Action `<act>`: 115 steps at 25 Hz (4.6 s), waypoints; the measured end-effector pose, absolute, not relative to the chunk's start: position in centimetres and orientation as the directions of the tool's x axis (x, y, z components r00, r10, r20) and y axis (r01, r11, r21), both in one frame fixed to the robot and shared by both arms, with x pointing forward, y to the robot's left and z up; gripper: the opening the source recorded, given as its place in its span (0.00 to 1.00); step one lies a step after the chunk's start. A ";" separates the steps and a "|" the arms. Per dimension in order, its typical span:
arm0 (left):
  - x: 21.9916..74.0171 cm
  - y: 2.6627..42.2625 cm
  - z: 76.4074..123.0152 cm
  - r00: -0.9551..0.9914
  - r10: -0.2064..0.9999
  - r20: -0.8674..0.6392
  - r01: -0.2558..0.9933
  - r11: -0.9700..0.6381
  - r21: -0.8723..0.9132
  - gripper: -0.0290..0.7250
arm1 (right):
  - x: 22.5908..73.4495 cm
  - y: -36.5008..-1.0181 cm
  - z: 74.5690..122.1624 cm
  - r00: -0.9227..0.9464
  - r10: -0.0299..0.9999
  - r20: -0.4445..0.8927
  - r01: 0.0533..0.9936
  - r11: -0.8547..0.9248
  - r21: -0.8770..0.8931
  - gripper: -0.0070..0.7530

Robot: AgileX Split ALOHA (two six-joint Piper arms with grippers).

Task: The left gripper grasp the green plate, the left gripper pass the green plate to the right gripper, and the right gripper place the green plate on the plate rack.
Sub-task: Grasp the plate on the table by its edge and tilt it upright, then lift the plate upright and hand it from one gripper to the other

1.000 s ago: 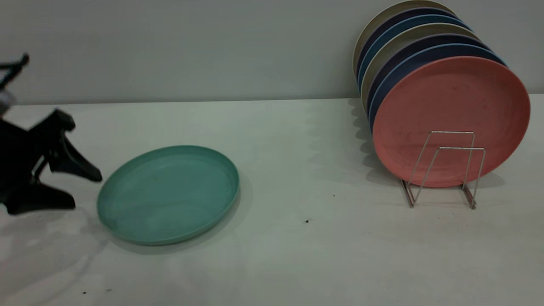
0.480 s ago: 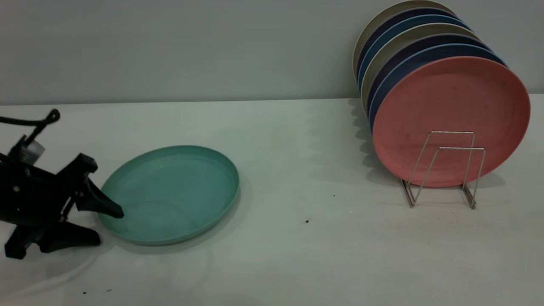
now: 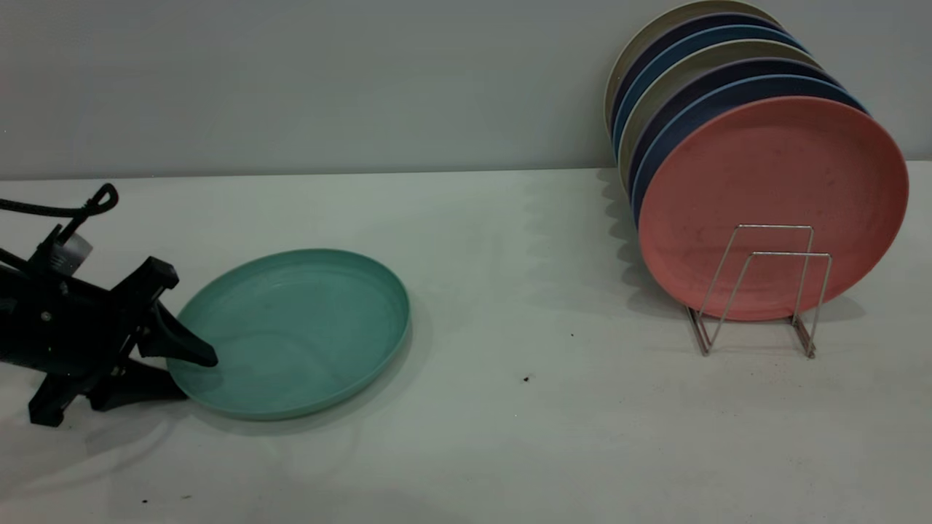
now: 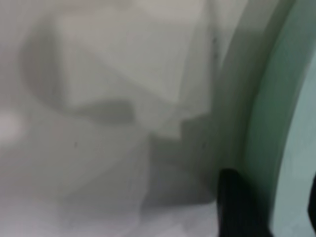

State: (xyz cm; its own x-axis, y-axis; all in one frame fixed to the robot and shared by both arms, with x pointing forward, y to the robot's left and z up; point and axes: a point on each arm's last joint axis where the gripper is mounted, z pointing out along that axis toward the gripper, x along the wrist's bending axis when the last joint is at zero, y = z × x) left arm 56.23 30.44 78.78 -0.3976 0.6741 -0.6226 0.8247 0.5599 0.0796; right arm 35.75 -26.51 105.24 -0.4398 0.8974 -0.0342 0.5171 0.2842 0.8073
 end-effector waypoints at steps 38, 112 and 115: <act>58.0 23.3 88.2 0.420 0.775 -0.472 0.771 -0.030 0.636 0.06 | 45.6 -23.2 98.1 -0.426 0.765 0.483 0.732 -0.022 0.681 0.50; 55.5 19.2 90.1 0.416 0.495 -0.763 0.896 -0.081 0.436 0.81 | 51.8 -22.7 92.3 -0.449 0.751 0.484 0.749 0.021 0.662 0.12; 55.4 20.7 90.3 0.400 0.485 -0.778 0.910 -0.110 0.399 0.84 | 51.8 -22.7 92.3 -0.449 0.752 0.483 0.749 0.022 0.663 0.12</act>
